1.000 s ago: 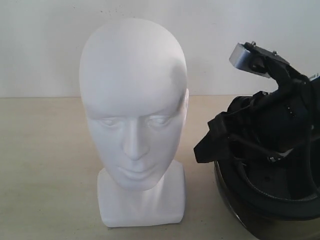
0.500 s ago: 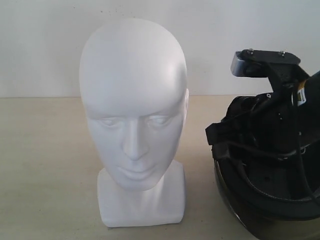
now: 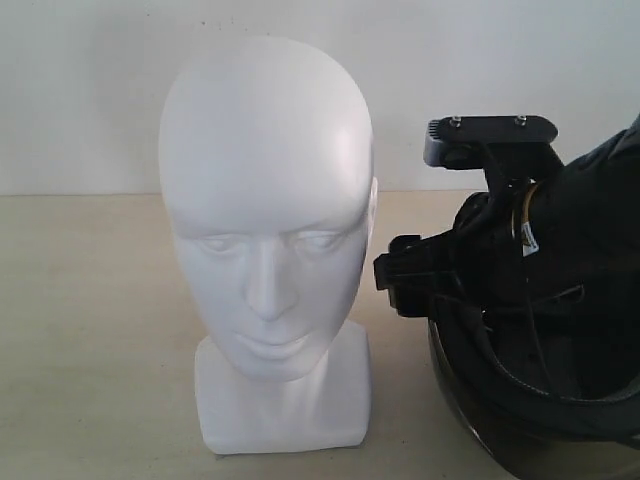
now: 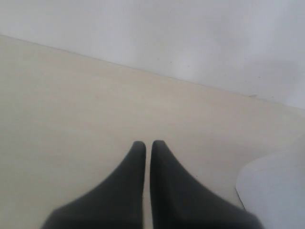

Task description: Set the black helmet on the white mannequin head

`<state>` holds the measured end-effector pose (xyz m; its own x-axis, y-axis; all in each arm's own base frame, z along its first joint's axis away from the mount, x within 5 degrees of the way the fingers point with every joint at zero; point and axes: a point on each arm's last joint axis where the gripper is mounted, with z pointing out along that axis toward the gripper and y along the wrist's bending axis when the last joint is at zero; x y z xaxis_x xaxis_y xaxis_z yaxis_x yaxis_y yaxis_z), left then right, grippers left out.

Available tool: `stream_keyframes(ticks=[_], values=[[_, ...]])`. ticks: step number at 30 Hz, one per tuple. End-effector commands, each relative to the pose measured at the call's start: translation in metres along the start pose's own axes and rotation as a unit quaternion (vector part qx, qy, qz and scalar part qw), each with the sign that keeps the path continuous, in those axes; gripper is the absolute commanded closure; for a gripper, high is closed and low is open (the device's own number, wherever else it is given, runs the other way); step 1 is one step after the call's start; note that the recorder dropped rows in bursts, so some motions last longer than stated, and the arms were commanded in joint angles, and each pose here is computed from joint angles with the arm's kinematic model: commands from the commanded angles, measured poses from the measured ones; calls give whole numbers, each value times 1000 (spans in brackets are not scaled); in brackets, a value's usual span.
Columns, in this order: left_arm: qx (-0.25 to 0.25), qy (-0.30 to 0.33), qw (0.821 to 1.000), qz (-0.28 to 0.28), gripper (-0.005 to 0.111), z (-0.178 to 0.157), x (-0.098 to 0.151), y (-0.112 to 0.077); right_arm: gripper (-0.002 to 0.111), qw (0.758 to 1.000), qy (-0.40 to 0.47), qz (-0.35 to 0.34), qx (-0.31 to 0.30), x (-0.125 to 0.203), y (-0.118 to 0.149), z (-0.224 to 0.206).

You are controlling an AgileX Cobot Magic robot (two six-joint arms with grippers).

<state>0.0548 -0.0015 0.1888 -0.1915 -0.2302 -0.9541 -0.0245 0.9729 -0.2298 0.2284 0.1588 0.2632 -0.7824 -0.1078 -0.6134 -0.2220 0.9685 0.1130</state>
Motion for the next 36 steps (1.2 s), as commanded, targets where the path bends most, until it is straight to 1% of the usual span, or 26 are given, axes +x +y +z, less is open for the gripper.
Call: stream_keyframes(ticks=[1,15,22,25,31,36], values=[[5,0,1000,2,102,0,1,0,16,1000,-7,6,-7,-2,4,7],[5,0,1000,2,102,0,1,0,16,998,13,42,34,2,0,34],[5,0,1000,2,102,0,1,0,16,995,8,89,42,-1,-10,48],[5,0,1000,2,102,0,1,0,16,995,-3,96,30,-3,-8,51],[5,0,1000,2,102,0,1,0,16,995,14,94,39,2,-9,65],[5,0,1000,2,102,0,1,0,16,992,25,110,51,4,-15,75]])
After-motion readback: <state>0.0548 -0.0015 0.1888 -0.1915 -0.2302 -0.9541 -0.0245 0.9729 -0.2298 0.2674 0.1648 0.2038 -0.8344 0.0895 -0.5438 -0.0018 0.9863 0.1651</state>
